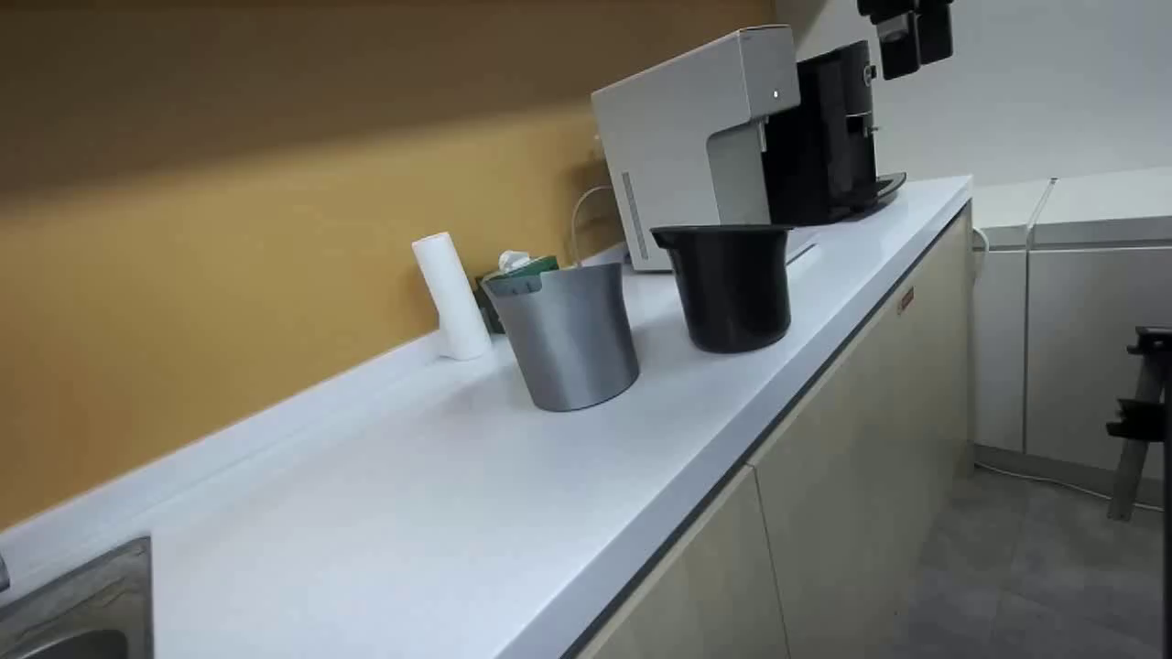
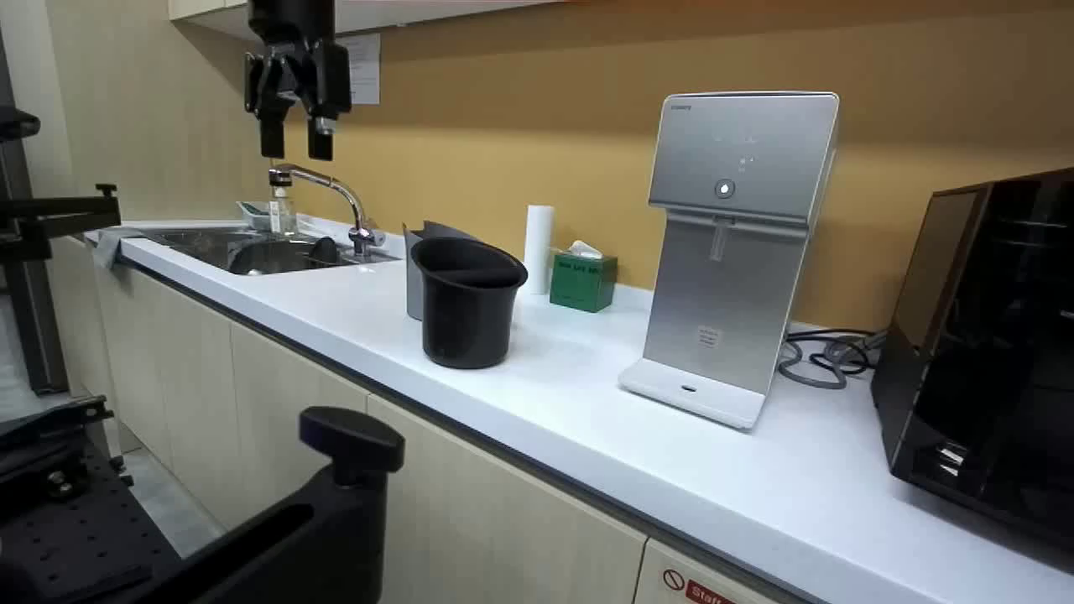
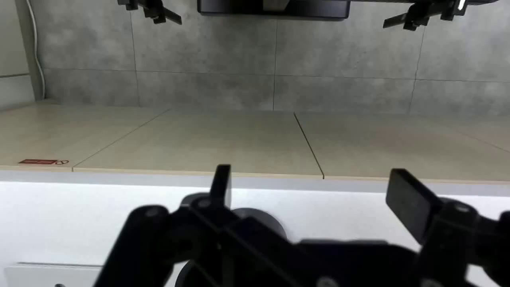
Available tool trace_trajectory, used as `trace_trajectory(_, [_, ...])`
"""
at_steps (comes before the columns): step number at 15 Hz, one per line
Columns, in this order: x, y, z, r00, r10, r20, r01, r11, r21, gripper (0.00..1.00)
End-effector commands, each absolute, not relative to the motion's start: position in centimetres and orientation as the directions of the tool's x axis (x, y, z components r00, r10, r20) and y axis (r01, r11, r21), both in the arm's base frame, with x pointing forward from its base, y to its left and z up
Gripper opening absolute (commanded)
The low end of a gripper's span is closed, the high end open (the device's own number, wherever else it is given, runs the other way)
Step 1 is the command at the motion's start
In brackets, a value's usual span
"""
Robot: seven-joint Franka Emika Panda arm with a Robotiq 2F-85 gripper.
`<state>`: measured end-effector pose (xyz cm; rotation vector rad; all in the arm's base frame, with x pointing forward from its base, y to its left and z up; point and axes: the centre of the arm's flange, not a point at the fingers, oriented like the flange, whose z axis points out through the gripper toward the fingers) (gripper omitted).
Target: Put the black bin in the grey bin.
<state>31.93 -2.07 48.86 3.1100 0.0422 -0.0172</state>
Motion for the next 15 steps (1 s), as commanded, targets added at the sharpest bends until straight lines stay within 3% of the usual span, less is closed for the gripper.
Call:
trace_trajectory(1, [31.9, -2.1, 48.9, 1.000, 0.027, -0.011, 0.027, -0.999, 0.031, 1.00])
trace_trajectory(12, [31.9, -2.1, 48.9, 1.000, 0.027, -0.010, 0.028, -0.999, 0.031, 1.00])
trace_trajectory(15, [33.2, -2.4, 49.2, 0.997, -0.054, 0.051, -0.056, -0.998, 0.036, 1.00])
